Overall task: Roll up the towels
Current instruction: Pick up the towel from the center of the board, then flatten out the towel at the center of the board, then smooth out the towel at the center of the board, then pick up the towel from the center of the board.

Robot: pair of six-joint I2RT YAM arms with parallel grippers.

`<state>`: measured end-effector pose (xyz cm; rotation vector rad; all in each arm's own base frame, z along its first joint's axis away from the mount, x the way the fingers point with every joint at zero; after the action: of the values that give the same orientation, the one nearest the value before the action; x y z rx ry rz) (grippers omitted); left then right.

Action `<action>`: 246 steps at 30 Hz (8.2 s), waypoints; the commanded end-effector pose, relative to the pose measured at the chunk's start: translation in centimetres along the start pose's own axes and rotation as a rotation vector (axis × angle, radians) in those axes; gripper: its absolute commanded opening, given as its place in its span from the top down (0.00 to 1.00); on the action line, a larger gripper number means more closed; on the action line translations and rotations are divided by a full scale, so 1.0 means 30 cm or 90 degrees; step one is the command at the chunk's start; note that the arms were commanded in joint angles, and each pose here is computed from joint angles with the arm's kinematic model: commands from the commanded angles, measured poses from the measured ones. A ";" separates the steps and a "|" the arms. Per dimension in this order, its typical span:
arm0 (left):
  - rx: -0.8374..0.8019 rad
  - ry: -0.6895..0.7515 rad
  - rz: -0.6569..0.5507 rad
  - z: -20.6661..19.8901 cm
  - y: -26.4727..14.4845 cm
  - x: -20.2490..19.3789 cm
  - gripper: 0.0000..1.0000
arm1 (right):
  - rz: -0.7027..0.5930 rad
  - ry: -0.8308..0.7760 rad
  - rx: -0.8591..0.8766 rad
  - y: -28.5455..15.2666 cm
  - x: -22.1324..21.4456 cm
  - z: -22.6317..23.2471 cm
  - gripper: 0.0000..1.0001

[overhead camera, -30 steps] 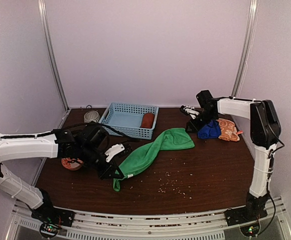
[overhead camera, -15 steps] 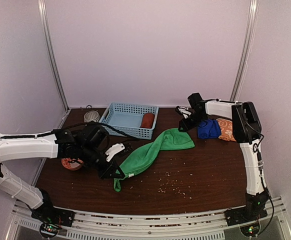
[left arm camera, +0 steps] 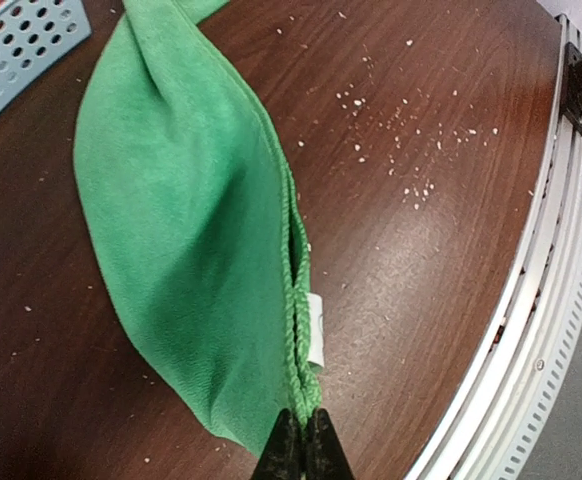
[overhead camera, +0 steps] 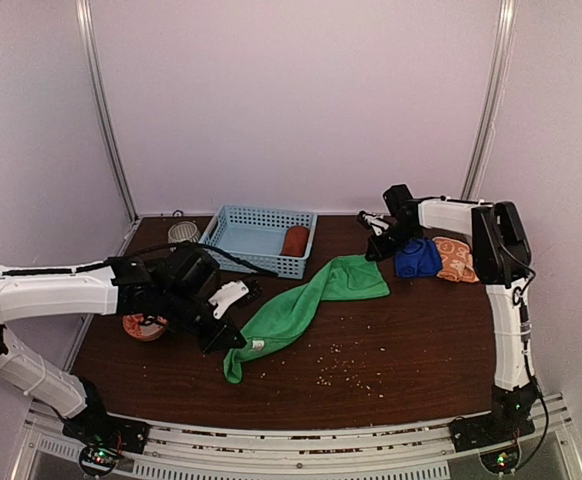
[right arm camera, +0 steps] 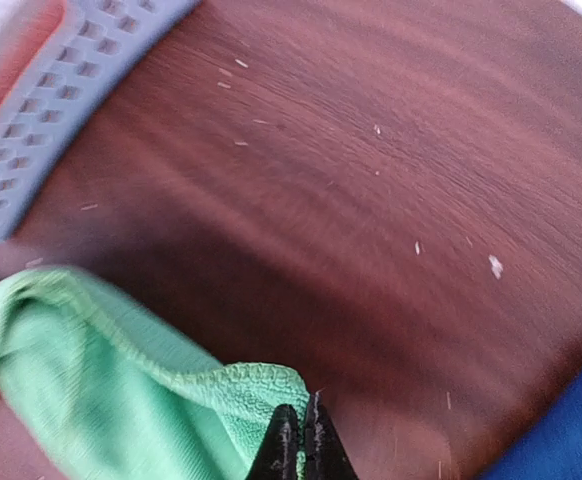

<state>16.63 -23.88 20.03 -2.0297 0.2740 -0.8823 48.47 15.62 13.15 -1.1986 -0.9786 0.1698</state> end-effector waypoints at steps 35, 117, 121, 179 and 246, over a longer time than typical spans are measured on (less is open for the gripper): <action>-0.076 0.197 0.125 -0.279 0.145 -0.092 0.69 | -0.161 -0.103 -0.044 -0.592 -0.418 0.250 1.00; 0.388 -0.041 -0.261 -0.063 -0.440 0.162 1.00 | -0.226 -0.093 -0.191 -1.138 -0.511 0.409 1.00; 0.418 -0.058 -0.183 0.112 -0.199 0.172 1.00 | -0.140 -0.049 -0.135 -0.914 -0.544 0.277 1.00; 0.219 -0.196 0.415 -0.032 0.136 -0.367 1.00 | 0.426 -0.479 0.132 -0.550 -0.911 0.502 0.69; 0.235 -0.295 0.026 0.533 0.169 0.095 1.00 | 0.194 0.065 0.030 -0.249 -0.498 0.032 0.96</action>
<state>29.80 -18.00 11.11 -1.7928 -0.0756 -0.3359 36.12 4.69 11.72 -1.3259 -0.7257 0.3636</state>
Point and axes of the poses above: each gripper's point midway between its finger pads, its own y axis out along the fingers, its own z axis along the line the jaws close on, x = y × z, the point moved 10 cm from there along -y, back along the fingers, and after that the axes turned 13 degrees about -y, right-handed, at the moved point
